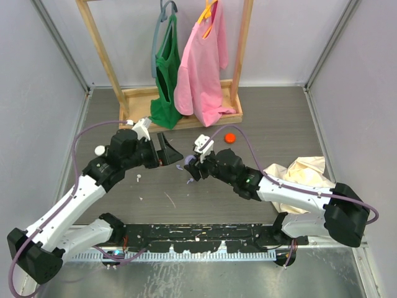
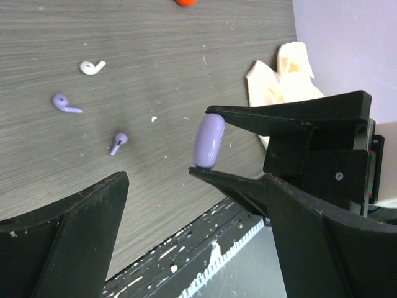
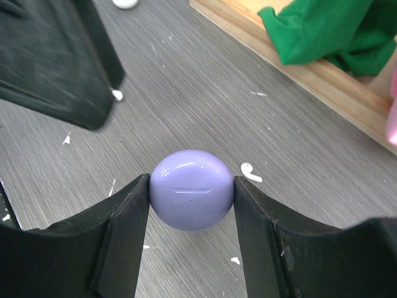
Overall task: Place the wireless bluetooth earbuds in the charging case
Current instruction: Pick up the charging case at the center of the board, then open the charging case.
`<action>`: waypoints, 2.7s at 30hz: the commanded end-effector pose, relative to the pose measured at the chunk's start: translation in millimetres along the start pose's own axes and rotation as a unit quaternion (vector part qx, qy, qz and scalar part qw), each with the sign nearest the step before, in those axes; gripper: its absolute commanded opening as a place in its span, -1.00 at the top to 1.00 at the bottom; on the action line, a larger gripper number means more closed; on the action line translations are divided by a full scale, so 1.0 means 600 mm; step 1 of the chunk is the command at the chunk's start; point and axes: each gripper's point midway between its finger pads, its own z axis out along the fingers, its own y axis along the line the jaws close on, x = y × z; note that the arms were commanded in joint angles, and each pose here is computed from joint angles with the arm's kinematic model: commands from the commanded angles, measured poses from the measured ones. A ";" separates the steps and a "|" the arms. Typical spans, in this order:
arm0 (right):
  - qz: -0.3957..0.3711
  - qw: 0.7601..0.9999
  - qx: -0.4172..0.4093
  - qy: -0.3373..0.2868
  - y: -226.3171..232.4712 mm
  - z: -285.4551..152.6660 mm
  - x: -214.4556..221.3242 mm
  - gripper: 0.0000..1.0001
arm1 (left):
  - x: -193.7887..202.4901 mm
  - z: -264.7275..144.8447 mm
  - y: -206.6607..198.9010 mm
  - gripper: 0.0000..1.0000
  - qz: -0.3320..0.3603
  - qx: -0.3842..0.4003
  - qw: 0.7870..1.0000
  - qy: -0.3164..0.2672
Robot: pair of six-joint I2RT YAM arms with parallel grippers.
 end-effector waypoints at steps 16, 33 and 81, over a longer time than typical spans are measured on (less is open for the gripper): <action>-0.034 0.990 -0.052 -0.125 0.041 -0.011 -0.094 -0.07 | 0.004 0.032 -0.048 -0.29 -0.017 0.099 0.995 0.015; -0.035 0.987 -0.067 -0.143 0.050 -0.011 -0.104 -0.08 | 0.013 0.043 -0.046 0.07 -0.016 0.106 0.994 0.024; 0.035 0.949 -0.285 -0.135 0.028 -0.086 -0.092 -0.67 | 0.008 -0.011 -0.096 0.77 0.331 0.196 0.917 0.109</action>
